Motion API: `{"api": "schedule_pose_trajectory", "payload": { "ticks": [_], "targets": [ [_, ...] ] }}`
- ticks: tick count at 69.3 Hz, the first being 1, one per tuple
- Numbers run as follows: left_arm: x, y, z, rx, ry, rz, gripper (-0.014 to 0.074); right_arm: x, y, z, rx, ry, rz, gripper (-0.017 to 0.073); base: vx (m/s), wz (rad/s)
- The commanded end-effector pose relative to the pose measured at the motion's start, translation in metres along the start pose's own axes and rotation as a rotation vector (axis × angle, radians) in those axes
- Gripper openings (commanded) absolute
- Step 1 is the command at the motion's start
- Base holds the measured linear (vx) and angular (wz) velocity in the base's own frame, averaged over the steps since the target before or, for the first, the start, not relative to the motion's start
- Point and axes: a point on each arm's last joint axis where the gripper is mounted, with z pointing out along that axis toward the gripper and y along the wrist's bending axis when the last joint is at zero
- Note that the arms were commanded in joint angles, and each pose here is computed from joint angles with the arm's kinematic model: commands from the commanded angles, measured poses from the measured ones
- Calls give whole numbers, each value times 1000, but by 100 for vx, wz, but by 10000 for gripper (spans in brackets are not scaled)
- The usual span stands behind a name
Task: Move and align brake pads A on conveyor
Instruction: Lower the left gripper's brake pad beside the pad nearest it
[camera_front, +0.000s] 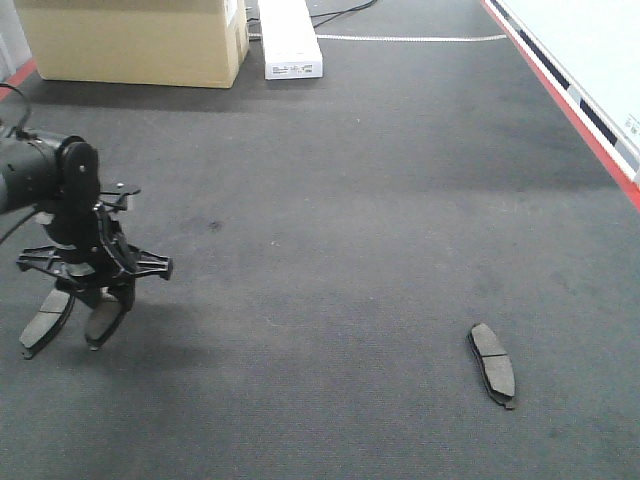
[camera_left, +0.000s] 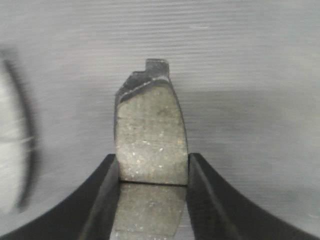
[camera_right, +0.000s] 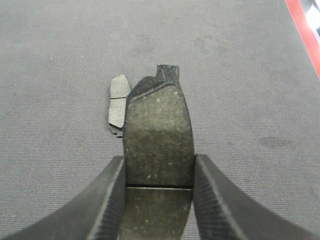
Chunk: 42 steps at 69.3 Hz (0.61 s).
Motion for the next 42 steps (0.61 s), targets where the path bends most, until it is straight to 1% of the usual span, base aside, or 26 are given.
{"api": "schedule_pose_trajectory", "payload": {
  "ticks": [1, 6, 9, 25, 35, 42],
  "targets": [
    [-2, 11, -31, 2, -68, -42, -6, -15, 0, -5, 5, -104, -6, -4, 0, 0],
    [-1, 14, -30, 0, -61, -46, -6, -15, 0, -5, 5, -104, -6, -4, 0, 0],
    [-2, 14, -30, 0, -63, -39, -6, -15, 0, -5, 5, -104, -6, -4, 0, 0],
    [-7, 14, -31, 7, -119, -42, -6, -15, 0, -5, 5, -104, -6, -4, 0, 0],
    [-8, 14, -31, 11, -134, -74, -6, -15, 0, -5, 5, -104, -6, -4, 0, 0],
    [-8, 14, -31, 11, -136, -74, -6, -15, 0, -5, 5, -104, -6, -4, 0, 0]
  ]
}}
